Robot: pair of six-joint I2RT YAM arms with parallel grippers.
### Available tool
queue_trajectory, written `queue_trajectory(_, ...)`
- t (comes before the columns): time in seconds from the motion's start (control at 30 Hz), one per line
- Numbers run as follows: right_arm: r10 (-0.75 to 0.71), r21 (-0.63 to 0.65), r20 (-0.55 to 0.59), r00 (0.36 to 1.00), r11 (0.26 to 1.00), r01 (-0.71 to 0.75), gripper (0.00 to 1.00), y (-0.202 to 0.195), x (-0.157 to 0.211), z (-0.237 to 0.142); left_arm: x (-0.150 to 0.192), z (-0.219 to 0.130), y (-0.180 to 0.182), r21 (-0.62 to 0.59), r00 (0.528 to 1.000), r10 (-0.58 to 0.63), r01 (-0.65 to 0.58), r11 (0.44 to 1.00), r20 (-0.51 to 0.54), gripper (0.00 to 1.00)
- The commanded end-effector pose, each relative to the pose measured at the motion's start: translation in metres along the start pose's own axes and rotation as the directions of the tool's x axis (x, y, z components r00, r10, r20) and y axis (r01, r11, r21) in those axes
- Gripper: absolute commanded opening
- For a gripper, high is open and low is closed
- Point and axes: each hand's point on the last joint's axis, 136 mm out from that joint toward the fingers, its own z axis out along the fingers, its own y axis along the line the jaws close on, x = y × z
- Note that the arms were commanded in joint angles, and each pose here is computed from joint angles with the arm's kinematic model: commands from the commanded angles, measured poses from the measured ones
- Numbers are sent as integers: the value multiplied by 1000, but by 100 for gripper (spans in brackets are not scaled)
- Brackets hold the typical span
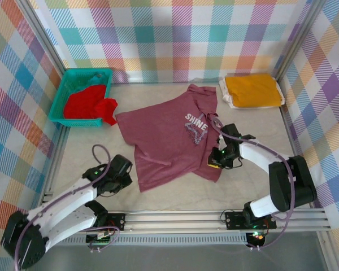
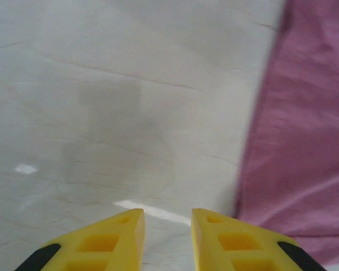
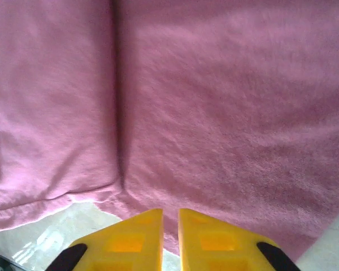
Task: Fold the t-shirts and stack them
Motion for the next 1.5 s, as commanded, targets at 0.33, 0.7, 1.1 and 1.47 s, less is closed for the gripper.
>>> queue_trajectory(0.33,267,-2,0,964,964,-267,0,-39,-1,25,36,46,-1,-31,997,-22,19,999,-77,20)
queue_trajectory(0.7,355,59,124,927,930,-364,0,-79,-5,-22,10,20,73,67,936,-306,299,952,173,24)
queue_trajectory(1.1,227,-12,147,963,974,-228,0,-57,-19,-37,-1,3,-28,98,997,66,-62,993,-39,54)
queue_trajectory(1.47,210,-47,188,960,978,-204,7,-49,-35,-40,49,23,-50,48,976,127,-121,992,-179,60)
